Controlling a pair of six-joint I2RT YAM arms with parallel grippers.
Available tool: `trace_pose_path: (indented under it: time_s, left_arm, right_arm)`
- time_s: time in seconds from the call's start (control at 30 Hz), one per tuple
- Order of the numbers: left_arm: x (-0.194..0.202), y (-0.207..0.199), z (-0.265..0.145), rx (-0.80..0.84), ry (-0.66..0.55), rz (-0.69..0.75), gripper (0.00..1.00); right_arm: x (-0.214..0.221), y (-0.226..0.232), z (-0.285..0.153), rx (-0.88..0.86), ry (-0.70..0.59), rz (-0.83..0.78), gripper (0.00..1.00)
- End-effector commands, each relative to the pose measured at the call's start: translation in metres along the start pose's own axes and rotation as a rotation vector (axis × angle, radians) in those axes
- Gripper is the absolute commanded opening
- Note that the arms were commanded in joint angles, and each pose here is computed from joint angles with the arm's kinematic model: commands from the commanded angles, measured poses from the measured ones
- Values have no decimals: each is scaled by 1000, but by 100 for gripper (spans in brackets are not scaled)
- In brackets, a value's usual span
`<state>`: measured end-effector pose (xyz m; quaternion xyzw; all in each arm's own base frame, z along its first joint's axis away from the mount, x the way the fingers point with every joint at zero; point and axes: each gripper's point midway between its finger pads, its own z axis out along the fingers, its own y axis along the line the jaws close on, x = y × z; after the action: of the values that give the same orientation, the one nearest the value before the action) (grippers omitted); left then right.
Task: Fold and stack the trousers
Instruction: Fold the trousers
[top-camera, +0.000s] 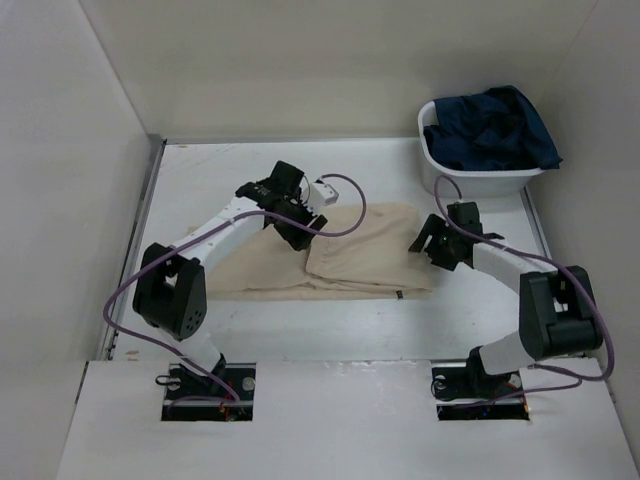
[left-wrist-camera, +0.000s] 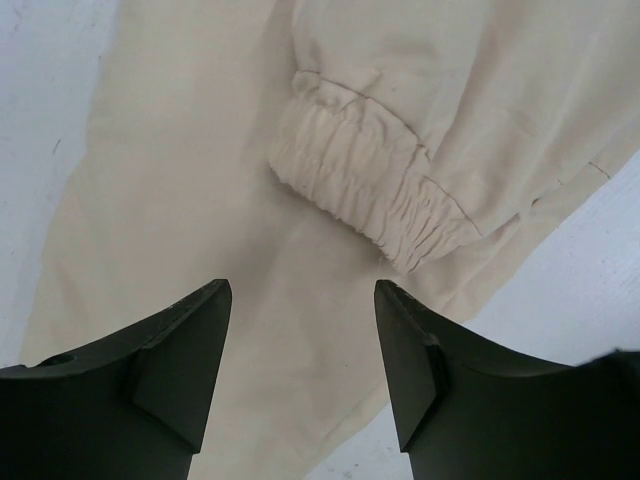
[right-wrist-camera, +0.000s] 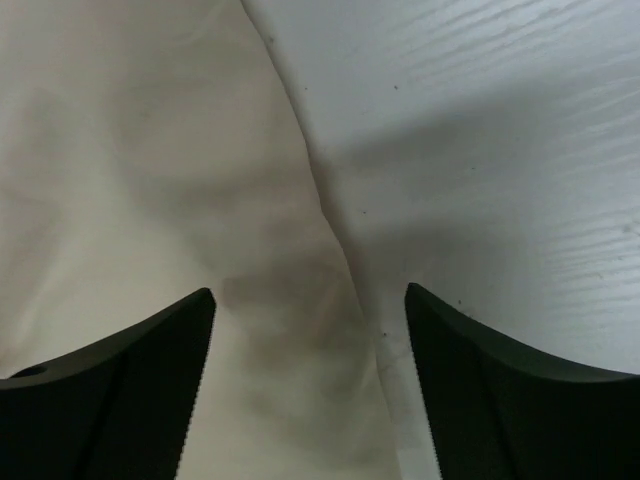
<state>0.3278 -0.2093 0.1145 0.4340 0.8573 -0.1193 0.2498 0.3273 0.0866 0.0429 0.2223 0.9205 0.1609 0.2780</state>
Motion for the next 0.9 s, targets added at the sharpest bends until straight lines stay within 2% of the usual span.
trace_pose_path:
  time_s: [0.0,0.03,0.17,0.2,0.33,0.37,0.5,0.63,0.73,0.87]
  left_arm:
    - [-31,7,-23,-28,-109,-13,59]
    - [-34,9,-23,-36,-117,-14,59]
    - [-35,19,-26,-70,-118,-25,59]
    - [-32,25,-27,-86,-114,-30,59]
    - [-4,71,-46,-211,-79,-109,59]
    - [6,87,-55,-253,-73,-147,60]
    - [74,154,-88,-390,-23,-357,62]
    - [136,177,-84,-446,112,-466,59]
    - [153,181,-71,-473,162,-484,59]
    - [141,170,-50,-425,159,-473,59]
  right_arm:
    - [-15,25,7,-117,-19,-27,75]
    - [-17,25,9,-115,-16,-30,72]
    - [-18,24,17,-82,27,-39,52]
    - [-18,23,18,-76,35,-44,45]
    - [-18,23,20,-67,65,-50,4]
    - [-18,24,20,-64,72,-53,0]
    - [-33,21,6,-50,27,-78,0]
    - [-61,8,-35,12,-47,-140,0]
    - [-82,2,-76,60,-104,-217,0]
    - [-100,1,-127,101,-148,-302,0]
